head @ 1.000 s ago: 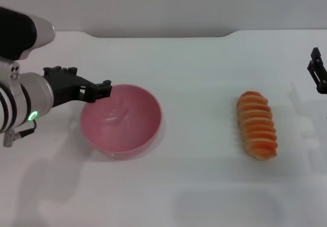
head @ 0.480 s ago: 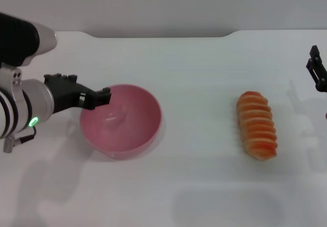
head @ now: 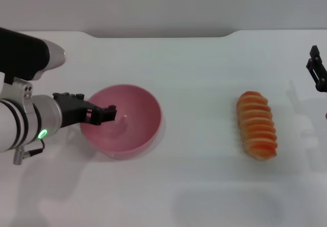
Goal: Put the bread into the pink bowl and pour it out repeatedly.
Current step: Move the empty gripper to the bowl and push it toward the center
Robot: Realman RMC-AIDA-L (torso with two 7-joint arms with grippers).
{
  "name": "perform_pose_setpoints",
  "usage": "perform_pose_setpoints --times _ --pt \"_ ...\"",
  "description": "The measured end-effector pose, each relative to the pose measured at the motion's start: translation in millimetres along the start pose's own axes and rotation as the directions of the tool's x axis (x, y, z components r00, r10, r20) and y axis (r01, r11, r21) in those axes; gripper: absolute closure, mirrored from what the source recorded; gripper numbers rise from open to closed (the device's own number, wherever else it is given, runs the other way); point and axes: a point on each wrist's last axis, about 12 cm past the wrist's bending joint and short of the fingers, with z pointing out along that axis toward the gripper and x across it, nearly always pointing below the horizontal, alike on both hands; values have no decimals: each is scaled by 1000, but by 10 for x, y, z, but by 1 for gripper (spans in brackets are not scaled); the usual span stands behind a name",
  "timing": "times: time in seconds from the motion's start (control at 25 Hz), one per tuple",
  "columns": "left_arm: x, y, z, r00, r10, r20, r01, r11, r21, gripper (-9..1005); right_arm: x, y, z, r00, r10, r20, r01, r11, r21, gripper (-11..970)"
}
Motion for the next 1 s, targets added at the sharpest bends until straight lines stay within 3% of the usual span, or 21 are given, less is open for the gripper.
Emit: perform_pose_setpoints --times 0.52,0.76,1.0 --pt "79 11 229 999 -10 -48 11 1000 18 213 -8 14 3 1000 0 3 0 1000 -4 216" --pt "49 3 238 999 -13 -34 13 1000 23 216 -13 22 5 1000 -7 6 7 1000 -7 217" --pt "34 80 264 996 -91 -16 91 995 41 350 -30 28 13 1000 -9 14 9 1000 -7 219"
